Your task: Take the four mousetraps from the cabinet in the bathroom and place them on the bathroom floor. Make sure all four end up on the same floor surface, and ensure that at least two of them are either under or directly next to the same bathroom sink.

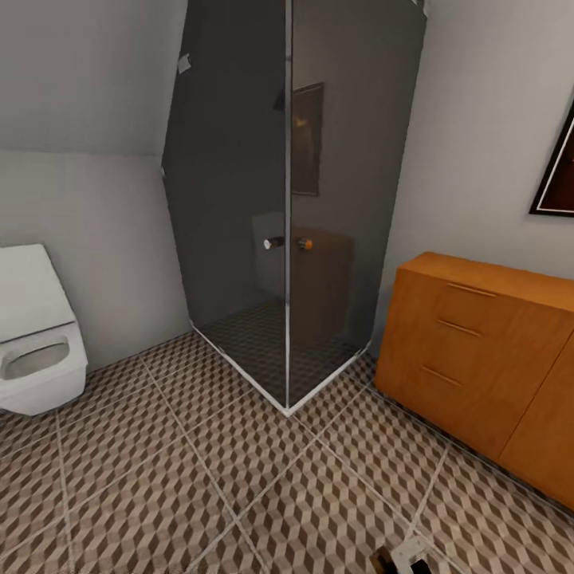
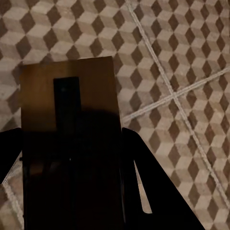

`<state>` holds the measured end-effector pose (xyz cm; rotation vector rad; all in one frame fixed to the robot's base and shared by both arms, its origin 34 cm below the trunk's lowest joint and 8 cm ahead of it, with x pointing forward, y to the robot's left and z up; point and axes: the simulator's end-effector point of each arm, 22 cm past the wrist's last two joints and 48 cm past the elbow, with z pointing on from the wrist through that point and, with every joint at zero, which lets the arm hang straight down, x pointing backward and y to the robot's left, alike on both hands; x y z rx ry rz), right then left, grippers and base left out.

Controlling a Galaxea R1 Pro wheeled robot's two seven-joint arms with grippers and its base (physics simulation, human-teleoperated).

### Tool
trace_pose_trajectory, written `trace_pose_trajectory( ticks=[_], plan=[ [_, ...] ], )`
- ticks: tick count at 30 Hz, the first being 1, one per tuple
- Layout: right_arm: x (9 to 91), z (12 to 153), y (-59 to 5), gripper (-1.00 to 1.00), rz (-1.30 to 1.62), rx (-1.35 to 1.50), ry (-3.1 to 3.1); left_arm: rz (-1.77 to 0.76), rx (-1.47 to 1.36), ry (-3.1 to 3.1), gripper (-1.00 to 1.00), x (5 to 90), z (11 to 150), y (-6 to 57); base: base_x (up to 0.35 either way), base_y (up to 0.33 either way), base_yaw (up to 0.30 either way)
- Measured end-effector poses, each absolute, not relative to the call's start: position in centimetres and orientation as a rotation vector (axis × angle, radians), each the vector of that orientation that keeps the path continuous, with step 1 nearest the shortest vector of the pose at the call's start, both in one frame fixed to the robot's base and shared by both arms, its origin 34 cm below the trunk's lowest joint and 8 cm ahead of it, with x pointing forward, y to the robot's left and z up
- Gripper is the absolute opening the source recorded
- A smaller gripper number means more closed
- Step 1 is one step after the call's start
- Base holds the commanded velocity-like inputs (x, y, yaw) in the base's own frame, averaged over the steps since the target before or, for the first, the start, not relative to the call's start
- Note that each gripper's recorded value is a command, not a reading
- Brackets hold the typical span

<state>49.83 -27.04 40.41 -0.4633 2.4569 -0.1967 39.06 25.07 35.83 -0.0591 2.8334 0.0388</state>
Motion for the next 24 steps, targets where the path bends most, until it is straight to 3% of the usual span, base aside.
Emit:
trace_pose_trajectory(
  ticks=[12,24],
  plan=[
    [49.4,40.2,-27.0,-1.0,-0.195,-0.466,2.463,0.032,-0.058,2.836,-1.0,39.0,35.8,24.8,0.0,0.0,0.282],
    [48.4,39.4,-26.8,-1.0,-0.188,-0.47,2.484,0.034,-0.058,2.849,-1.0,38.5,35.5,24.9,0.0,0.0,0.197]
  ],
)
